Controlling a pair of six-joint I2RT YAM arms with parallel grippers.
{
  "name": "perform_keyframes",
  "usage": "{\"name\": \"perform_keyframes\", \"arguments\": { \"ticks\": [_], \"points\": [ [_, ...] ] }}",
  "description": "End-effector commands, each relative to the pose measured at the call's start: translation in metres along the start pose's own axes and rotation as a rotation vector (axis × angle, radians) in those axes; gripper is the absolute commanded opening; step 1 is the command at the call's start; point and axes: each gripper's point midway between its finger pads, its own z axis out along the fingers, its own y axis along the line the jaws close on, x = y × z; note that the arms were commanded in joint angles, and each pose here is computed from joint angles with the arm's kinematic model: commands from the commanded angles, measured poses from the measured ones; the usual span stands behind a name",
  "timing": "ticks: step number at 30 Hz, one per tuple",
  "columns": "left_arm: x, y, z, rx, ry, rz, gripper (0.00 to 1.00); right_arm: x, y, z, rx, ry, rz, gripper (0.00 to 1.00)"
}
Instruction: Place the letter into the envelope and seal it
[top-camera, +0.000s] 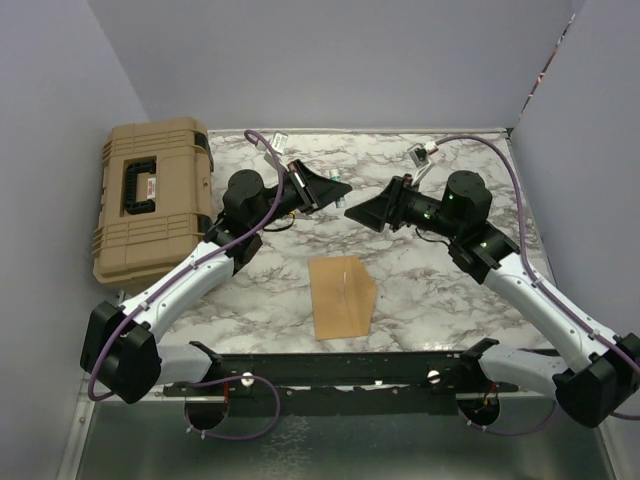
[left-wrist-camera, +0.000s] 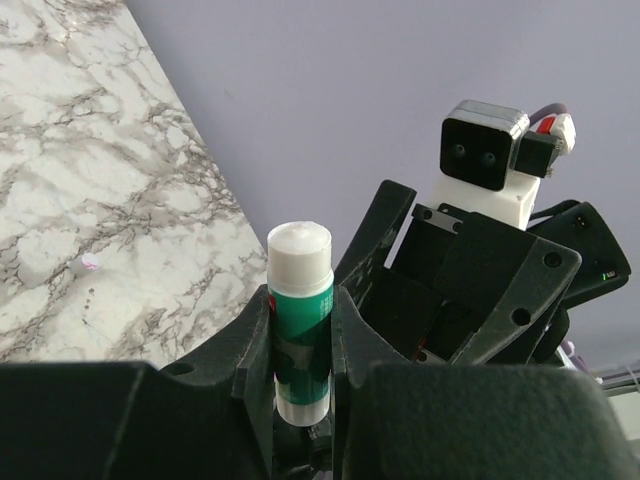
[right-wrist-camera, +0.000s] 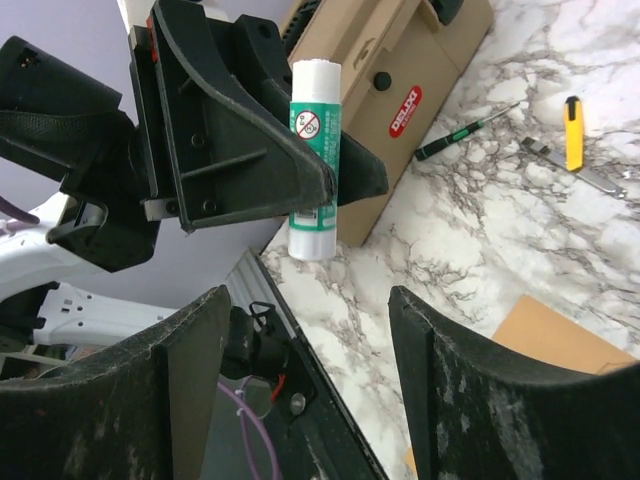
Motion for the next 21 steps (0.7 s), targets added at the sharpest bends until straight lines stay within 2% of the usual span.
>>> {"name": "perform_keyframes", "arguments": {
  "ticks": [1,4,16,21],
  "points": [
    [-0.012,-0.019,0.002,0.045,-0.037,-0.003,0.0,-0.005,0.011,0.015,-0.018,0.014,0.015,0.69],
    [-0.012,-0.021,0.002,0.051,-0.034,0.0,0.0,-0.003,0.01,0.023,-0.007,0.029,0.025,0.65],
    [-0.007,-0.03,-0.006,0.079,-0.013,0.005,0.0,-0.011,0.01,0.037,-0.03,-0.011,0.087,0.35],
    [-0.003,-0.038,-0.011,0.114,0.01,0.055,0.0,-0.015,0.016,0.037,-0.068,-0.051,0.12,0.24]
  ]
}}
